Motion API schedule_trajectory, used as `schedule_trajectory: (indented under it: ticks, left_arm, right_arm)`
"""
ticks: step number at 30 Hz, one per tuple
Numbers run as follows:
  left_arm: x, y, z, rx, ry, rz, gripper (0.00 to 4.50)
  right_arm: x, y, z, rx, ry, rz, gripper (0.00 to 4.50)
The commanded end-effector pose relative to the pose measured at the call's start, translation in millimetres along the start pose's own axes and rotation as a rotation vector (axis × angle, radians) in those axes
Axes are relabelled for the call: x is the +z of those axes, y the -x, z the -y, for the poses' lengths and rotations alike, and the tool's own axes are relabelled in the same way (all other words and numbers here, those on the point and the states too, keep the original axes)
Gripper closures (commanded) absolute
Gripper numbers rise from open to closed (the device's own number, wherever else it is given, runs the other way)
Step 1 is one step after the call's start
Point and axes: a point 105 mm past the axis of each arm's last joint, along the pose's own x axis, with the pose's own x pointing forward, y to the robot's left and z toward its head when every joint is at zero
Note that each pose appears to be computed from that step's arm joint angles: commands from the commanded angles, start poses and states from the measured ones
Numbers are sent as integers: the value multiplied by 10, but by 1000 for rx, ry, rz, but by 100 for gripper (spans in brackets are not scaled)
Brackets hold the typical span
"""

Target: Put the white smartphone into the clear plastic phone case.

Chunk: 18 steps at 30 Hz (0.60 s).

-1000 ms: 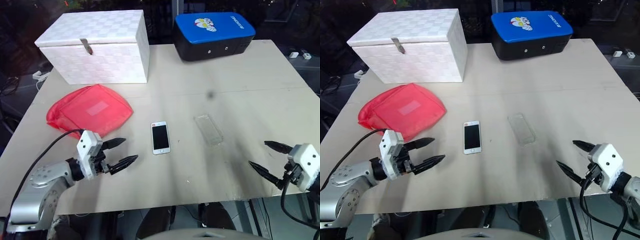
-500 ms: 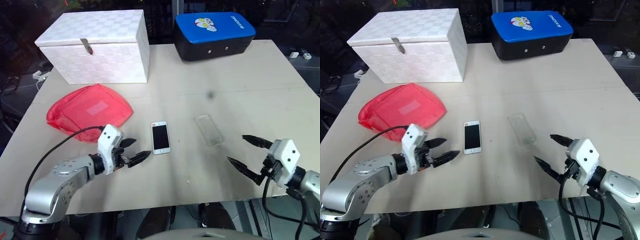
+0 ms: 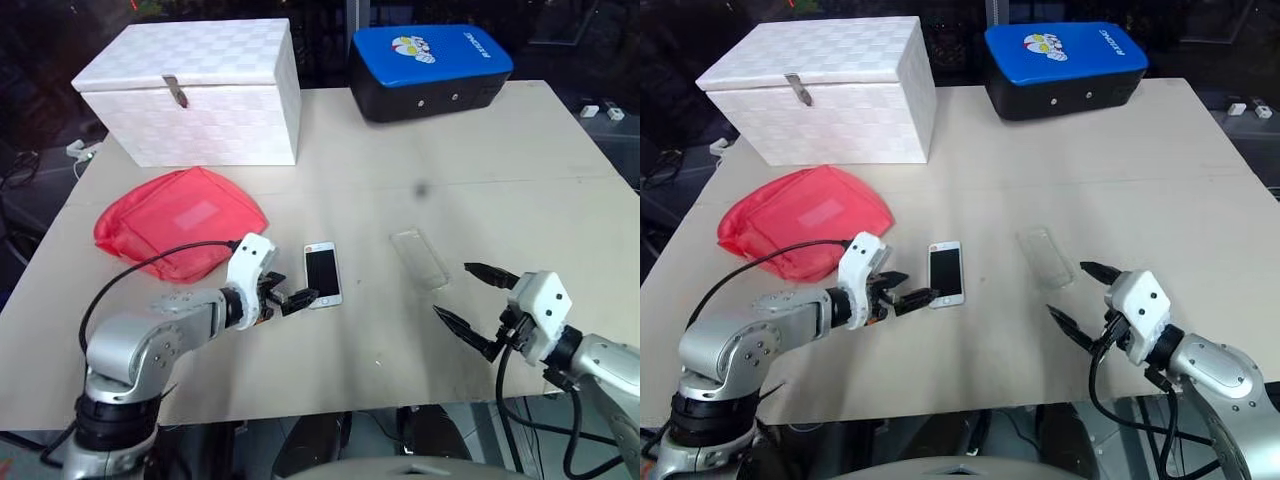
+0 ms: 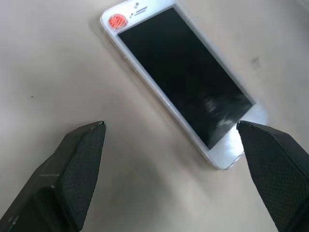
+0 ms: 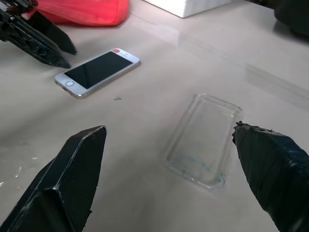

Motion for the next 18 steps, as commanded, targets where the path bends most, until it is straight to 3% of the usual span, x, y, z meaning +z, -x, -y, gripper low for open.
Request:
schedule_trajectory:
  ticks: [1,9,13,16,18]
  left_arm:
    - [45,12,31,-32,29,-82,6]
    - [272,-219,-95,102,49,-158,6]
    - [535,-430,52,117,89,-151,6]
    - [613,-466,108,117,110,-167,6]
    - [608,-503,155,114,62,-245,6]
  right_arm:
    - [144,21,-52,37,28,46,6]
    - [183,116,-7,54,66,36,6]
    - [220,133,-16,49,73,32,6]
    - [237,138,-36,40,68,31,6]
    - [242,137,-53,33,67,28,6]
